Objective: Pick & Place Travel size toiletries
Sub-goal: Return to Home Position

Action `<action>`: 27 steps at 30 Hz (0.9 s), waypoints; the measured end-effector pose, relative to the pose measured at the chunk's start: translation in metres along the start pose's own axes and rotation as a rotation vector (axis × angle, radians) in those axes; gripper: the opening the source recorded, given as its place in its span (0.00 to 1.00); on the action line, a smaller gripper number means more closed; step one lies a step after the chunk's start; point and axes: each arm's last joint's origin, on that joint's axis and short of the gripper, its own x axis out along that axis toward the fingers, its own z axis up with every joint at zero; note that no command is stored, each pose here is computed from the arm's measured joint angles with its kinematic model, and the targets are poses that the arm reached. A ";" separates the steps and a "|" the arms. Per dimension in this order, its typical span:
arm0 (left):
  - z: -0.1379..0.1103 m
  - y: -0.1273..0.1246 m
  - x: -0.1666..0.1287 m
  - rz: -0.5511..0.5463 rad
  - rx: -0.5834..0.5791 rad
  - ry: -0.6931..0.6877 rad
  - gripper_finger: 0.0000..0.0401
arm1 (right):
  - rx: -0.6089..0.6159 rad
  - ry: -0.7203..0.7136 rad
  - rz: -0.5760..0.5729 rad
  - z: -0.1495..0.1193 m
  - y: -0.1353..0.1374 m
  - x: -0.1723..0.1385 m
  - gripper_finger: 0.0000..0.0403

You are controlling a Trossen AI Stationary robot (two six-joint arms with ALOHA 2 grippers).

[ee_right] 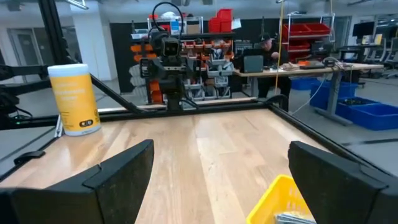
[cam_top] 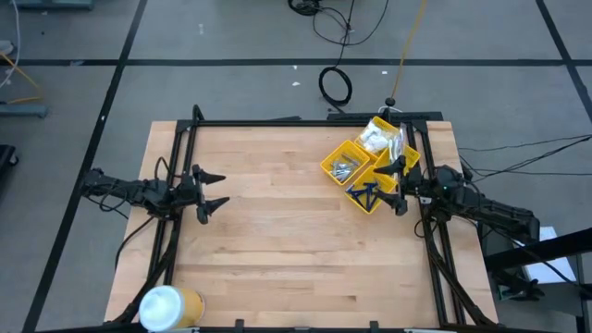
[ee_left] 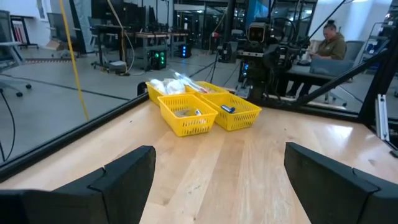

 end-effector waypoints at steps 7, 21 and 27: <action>0.000 0.000 0.000 0.000 -0.002 0.000 0.87 | 0.090 0.017 0.000 -0.001 -0.001 0.002 0.89; 0.000 0.000 0.000 0.000 -0.002 0.000 0.87 | 0.091 0.011 0.001 -0.001 -0.001 0.002 0.89; 0.000 0.000 0.000 0.000 -0.003 0.000 0.87 | 0.091 0.010 0.001 -0.001 0.000 0.002 0.89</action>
